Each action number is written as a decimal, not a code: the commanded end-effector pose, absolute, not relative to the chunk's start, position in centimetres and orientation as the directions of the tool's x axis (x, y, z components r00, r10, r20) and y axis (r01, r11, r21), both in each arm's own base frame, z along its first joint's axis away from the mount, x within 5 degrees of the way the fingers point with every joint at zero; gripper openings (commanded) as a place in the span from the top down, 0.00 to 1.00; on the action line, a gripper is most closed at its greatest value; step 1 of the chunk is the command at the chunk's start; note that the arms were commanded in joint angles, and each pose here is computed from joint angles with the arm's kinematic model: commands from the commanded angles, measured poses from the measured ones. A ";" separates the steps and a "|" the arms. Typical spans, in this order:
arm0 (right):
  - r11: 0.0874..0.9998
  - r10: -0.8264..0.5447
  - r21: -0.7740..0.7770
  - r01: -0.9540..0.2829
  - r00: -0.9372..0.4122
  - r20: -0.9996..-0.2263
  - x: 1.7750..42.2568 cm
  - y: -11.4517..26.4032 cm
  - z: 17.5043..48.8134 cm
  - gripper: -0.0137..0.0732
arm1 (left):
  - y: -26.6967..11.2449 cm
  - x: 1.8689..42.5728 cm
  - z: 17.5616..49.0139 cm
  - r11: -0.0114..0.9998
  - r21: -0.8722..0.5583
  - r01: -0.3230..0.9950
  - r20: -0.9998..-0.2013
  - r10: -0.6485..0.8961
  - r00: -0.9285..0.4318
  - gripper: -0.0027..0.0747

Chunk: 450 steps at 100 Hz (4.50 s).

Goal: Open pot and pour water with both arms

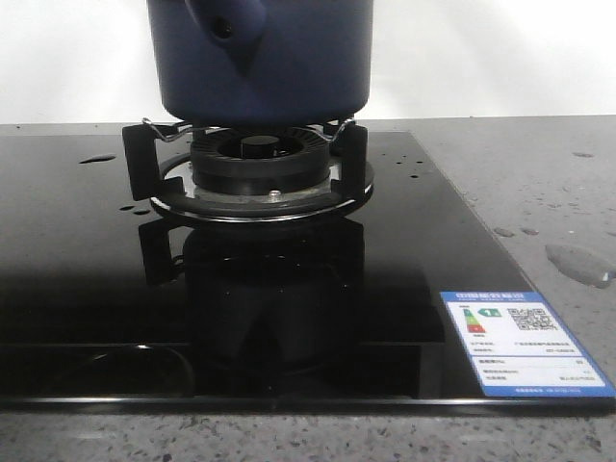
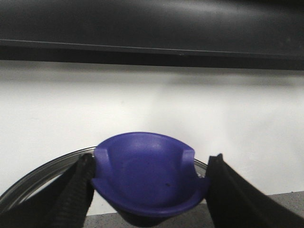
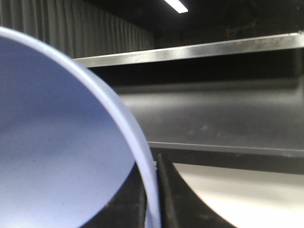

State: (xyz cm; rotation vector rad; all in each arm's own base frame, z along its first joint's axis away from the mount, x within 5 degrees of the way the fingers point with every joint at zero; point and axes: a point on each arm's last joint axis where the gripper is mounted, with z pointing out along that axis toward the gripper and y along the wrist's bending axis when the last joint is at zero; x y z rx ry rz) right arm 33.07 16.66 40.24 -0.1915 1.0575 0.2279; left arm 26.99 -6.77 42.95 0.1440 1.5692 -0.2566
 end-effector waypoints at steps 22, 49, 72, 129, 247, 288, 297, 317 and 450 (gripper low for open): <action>0.966 0.134 -0.036 -0.258 0.611 -0.780 31.1 15.8 43.9 0.91 | -5.9 25.7 46.0 0.974 -0.079 0.211 -0.983 -0.112 0.147 0.44; 0.963 0.127 -0.043 -0.268 0.584 -0.802 31.3 15.9 43.7 0.91 | -5.9 25.7 46.0 0.974 -0.079 0.211 -0.983 -0.112 0.147 0.44; 0.937 0.070 -0.075 -0.341 0.395 -0.916 31.1 16.0 44.3 0.91 | -5.9 25.7 46.0 0.974 -0.079 0.212 -0.983 -0.112 0.146 0.44; 0.965 -0.045 0.132 -0.228 -0.635 -0.772 31.2 3.7 43.0 0.91 | -10.9 24.0 46.0 0.914 -0.069 0.400 -0.984 -0.130 0.125 0.44; 0.993 0.037 0.112 -0.019 -0.879 -0.475 31.6 -1.9 31.1 0.90 | -11.9 23.5 46.0 0.897 -0.070 0.437 -0.983 -0.138 0.125 0.44; 0.994 0.027 0.109 -0.031 -0.867 -0.497 31.6 -1.9 32.9 0.34 | -12.0 23.5 45.9 0.894 -0.069 0.443 -0.985 -0.131 0.112 0.44; 0.994 0.021 0.103 -0.040 -0.842 -0.538 31.1 -1.8 34.9 0.34 | -12.2 23.6 45.6 0.888 -0.067 0.454 -0.989 -0.118 0.084 0.44; 0.993 0.022 0.100 -0.055 -0.764 -0.644 29.0 -1.5 39.0 0.34 | -13.2 23.8 44.9 0.872 -0.080 0.483 -0.992 -0.117 0.047 0.44; 0.992 0.024 0.105 -0.077 -0.685 -0.728 25.3 -0.8 42.4 0.34 | -20.3 27.5 38.9 0.839 -0.070 0.540 -0.998 -0.058 -0.039 0.44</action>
